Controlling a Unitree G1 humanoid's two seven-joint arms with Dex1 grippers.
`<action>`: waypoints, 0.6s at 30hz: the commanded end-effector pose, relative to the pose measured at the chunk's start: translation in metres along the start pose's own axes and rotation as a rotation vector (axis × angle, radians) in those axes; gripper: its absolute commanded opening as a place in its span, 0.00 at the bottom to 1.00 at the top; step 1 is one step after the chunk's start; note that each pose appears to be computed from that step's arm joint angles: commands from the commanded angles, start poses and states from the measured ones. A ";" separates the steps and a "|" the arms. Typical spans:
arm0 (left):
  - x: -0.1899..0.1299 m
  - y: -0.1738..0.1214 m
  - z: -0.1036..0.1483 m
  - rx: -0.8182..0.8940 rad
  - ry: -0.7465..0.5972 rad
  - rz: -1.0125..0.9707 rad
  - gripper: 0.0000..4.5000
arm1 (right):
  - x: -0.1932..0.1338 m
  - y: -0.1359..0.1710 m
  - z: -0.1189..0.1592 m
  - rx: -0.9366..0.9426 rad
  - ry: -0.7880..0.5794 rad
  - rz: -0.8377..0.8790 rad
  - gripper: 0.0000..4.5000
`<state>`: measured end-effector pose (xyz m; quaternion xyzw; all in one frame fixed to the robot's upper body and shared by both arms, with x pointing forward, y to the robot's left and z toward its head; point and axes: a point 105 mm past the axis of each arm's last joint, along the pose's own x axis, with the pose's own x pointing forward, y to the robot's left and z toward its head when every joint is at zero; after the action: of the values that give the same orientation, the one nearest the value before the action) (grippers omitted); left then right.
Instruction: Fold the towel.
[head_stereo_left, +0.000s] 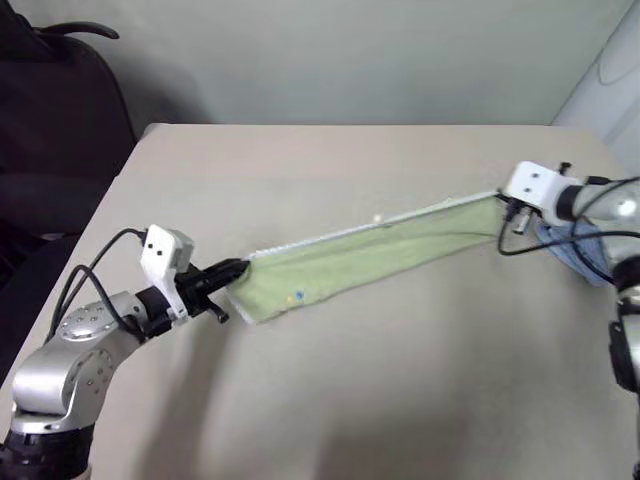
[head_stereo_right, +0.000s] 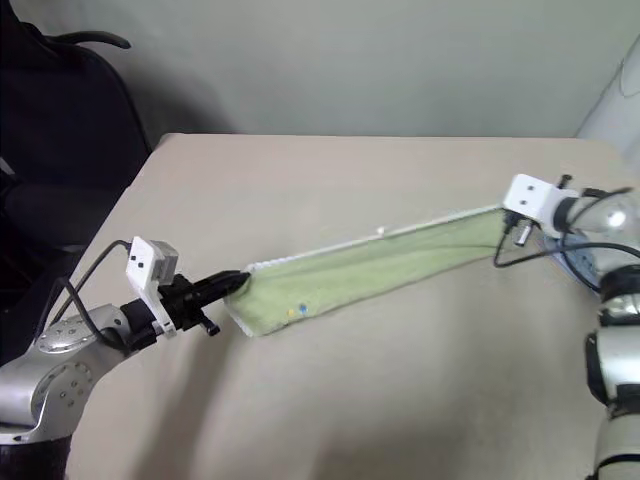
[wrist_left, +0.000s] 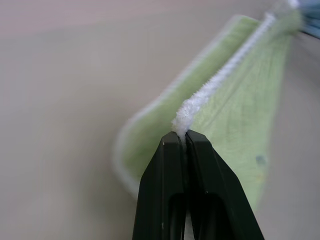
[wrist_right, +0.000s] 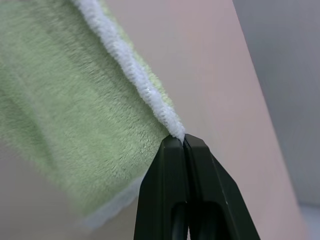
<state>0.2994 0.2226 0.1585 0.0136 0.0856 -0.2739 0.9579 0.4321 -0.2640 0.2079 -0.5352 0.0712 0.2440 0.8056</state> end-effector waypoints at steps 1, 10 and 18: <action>-0.002 0.021 0.005 0.026 -0.017 0.119 0.01 | 0.000 -0.019 -0.004 -0.015 0.074 -0.093 0.00; 0.025 0.002 -0.012 0.094 0.041 0.015 0.12 | 0.020 -0.012 0.001 -0.104 0.145 -0.102 0.09; 0.027 -0.006 -0.015 0.163 0.039 -0.023 0.67 | 0.004 -0.021 -0.017 -0.133 0.172 -0.179 0.64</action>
<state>0.3160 0.2067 0.1273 0.0767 0.1115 -0.2893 0.9476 0.4489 -0.2770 0.1992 -0.6064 0.1018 0.1531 0.7736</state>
